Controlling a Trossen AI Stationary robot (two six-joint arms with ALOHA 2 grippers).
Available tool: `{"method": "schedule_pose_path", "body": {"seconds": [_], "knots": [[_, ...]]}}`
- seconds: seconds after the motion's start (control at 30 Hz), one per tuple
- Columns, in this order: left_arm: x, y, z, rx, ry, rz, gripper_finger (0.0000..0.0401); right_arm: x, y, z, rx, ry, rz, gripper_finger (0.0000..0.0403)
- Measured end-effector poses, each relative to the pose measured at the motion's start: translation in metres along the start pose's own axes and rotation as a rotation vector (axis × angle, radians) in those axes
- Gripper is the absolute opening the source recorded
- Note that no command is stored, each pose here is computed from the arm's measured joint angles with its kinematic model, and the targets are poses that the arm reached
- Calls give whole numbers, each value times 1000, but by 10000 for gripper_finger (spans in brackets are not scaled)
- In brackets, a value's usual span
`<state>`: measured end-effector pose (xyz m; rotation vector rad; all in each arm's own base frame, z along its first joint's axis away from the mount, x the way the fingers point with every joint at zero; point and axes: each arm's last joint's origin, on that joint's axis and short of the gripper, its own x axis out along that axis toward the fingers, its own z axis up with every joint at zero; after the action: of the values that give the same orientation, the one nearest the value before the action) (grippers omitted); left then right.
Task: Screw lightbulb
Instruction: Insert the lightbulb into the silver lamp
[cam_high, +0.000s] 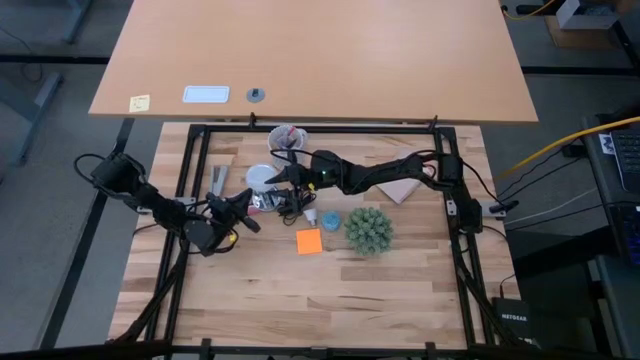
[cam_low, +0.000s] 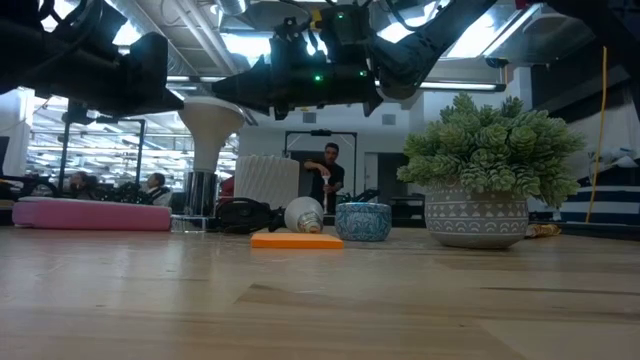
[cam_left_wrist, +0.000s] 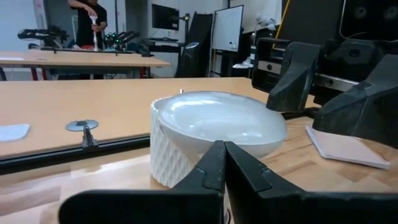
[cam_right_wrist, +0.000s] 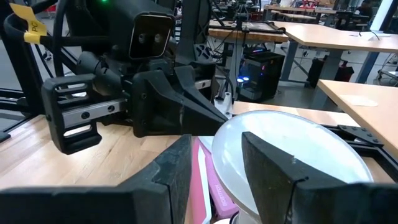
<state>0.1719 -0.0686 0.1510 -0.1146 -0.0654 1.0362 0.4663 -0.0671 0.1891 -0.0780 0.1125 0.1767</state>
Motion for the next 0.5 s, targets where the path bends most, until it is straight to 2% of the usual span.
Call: {"method": "schedule_pose_path", "body": {"seconds": [0.33, 0.5], "knots": [[0, 0, 0, 97, 0, 0, 0, 0, 0, 0, 0, -1, 0, 143], [0, 0, 0, 99, 0, 0, 0, 0, 0, 0, 0, -2, 1, 143]]}}
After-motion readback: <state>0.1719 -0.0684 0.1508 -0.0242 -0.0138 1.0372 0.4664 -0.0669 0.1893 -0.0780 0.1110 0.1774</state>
